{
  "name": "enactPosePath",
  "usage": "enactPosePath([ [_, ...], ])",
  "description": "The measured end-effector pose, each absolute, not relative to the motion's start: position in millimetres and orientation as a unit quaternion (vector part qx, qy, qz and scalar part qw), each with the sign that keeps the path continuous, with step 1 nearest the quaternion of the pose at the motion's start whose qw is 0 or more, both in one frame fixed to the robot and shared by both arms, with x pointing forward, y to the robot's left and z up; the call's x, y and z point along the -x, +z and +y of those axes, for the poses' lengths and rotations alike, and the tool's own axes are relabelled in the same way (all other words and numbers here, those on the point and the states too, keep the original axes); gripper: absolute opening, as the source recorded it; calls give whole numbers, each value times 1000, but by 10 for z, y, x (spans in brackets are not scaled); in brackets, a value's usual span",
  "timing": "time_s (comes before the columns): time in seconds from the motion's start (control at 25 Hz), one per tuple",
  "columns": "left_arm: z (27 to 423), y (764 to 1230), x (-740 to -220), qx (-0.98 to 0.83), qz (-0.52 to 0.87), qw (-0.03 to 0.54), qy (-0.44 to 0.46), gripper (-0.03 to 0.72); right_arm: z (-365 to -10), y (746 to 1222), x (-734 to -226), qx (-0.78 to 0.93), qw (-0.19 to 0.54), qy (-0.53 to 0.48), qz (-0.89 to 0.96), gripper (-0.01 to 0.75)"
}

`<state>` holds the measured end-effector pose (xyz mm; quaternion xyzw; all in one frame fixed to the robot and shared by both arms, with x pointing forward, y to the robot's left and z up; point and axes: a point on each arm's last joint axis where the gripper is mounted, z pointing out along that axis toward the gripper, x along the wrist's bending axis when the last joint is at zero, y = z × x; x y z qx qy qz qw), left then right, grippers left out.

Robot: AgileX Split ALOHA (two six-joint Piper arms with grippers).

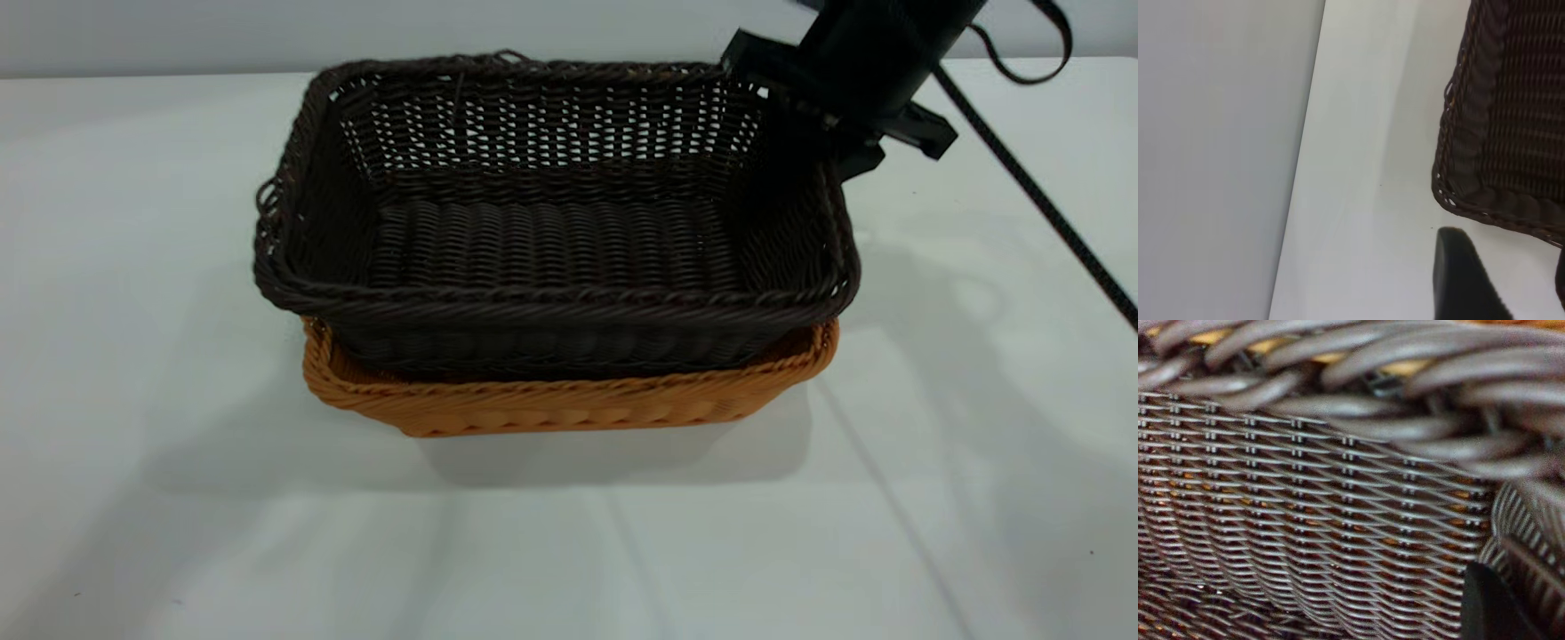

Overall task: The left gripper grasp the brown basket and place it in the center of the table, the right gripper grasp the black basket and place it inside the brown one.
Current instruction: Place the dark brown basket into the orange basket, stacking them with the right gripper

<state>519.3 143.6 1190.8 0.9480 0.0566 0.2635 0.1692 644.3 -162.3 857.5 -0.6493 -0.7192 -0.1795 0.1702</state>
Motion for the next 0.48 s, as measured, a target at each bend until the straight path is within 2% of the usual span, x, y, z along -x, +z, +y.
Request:
enactPosePath([
  [0.16, 1439, 11903, -5188, -949, 59, 168, 260, 314, -1639, 8454, -6444, 650, 170, -171, -721, 93],
  [0.28, 1440, 11902, -5186, -949, 59, 167, 259, 314, -1642, 8441, -6449, 649, 168, -169, -722, 126],
  [0.36, 1440, 11902, -5186, -949, 59, 167, 259, 314, -1639, 8455, -6444, 649, 171, -169, -721, 180],
  [0.48, 1441, 11901, -5185, -950, 59, 167, 258, 314, -1630, 8528, -6423, 640, 181, -169, -728, 309],
])
